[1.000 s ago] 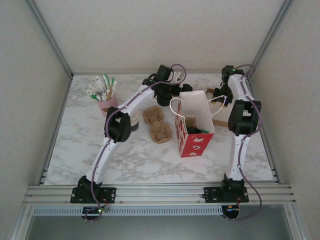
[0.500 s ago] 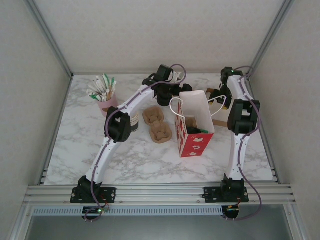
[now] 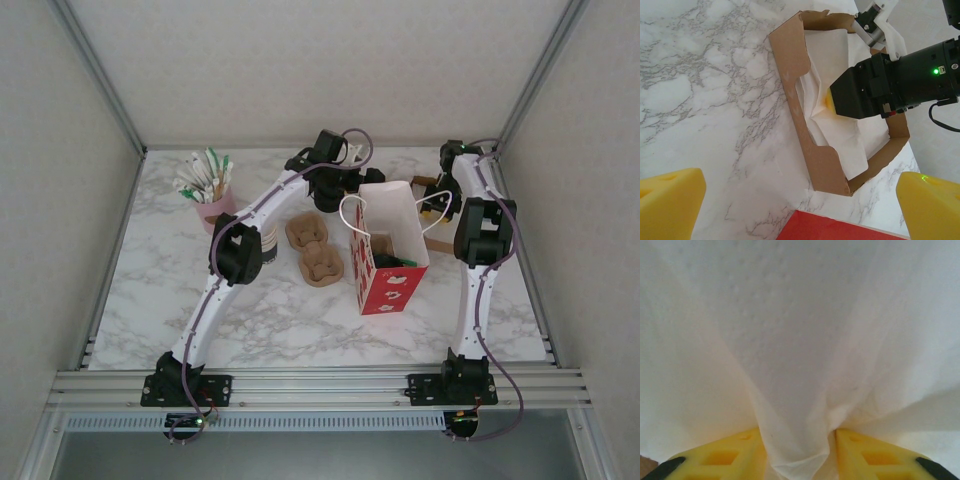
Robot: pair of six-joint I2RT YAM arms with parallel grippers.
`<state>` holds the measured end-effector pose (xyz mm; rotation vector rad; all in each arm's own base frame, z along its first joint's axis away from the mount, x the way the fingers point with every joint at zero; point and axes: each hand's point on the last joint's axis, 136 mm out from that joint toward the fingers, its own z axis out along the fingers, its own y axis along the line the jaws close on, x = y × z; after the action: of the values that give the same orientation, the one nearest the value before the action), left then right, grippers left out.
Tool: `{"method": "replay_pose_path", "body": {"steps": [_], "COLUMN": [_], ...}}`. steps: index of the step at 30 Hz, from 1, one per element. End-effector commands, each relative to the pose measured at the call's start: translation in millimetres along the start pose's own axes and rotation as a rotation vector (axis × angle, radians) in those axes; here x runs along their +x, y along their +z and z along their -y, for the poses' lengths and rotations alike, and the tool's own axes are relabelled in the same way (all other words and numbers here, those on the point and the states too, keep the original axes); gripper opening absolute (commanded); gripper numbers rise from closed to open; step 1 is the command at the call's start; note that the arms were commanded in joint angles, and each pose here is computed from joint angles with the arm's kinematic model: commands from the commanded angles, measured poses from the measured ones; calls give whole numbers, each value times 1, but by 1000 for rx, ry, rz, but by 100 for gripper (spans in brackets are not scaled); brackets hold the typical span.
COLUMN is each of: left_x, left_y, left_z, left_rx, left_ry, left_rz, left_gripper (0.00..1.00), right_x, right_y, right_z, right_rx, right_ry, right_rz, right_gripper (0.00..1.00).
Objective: Pack the takeout coffee
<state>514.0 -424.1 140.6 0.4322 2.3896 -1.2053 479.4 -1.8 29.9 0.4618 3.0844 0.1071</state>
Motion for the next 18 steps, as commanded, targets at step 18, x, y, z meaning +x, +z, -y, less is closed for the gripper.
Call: {"method": "replay_pose_path", "body": {"steps": [18], "left_x": [-4], "left_y": [-1], "left_z": [7], "left_rx": [9], "left_ry": [31], "left_rz": [11], "left_gripper": [97], "right_x": [3], "right_y": [-49], "right_z": [-17], "right_rx": [-71], "right_ry": [-19], "right_rz": [68], "right_gripper": [23]}}
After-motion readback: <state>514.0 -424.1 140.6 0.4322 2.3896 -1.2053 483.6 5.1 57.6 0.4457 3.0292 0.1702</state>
